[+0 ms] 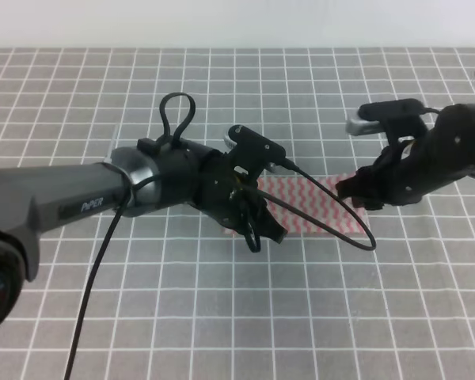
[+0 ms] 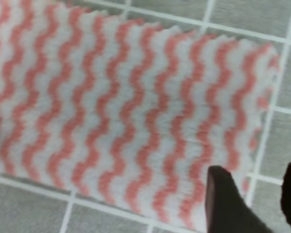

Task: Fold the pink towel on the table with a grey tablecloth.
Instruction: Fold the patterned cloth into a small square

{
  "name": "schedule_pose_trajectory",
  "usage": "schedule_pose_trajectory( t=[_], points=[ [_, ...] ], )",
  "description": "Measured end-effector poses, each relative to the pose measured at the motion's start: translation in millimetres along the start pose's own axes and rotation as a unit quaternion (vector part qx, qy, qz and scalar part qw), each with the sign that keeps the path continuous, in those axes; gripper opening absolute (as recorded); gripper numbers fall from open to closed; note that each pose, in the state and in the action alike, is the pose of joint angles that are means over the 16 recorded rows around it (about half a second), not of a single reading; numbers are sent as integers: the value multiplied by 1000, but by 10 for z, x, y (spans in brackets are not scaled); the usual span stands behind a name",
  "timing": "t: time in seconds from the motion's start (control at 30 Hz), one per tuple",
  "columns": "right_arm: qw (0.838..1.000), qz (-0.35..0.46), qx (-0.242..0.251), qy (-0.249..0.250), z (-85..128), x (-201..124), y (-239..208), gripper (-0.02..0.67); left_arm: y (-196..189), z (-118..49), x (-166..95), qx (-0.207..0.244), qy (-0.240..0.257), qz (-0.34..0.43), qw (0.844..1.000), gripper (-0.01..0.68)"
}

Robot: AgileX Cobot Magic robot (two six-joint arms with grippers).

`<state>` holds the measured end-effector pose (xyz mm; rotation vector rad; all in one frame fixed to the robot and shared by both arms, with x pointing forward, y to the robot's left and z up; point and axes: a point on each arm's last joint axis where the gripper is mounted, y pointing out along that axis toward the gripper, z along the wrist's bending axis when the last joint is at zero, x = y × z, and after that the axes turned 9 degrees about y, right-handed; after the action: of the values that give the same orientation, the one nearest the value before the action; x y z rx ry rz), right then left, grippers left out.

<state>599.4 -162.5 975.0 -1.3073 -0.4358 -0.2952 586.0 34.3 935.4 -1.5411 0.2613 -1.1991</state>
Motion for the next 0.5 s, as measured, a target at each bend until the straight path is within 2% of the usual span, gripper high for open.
schedule_pose_trajectory(
  t=[0.17,0.5],
  points=[
    [1000,12,-2,19,-43,-19,60,247,-74,9,33,2,1,-7,1000,-1],
    [998,36,0,43,-67,-78,231,256,-338,50,181,19,2,-57,998,-1]
  ],
)
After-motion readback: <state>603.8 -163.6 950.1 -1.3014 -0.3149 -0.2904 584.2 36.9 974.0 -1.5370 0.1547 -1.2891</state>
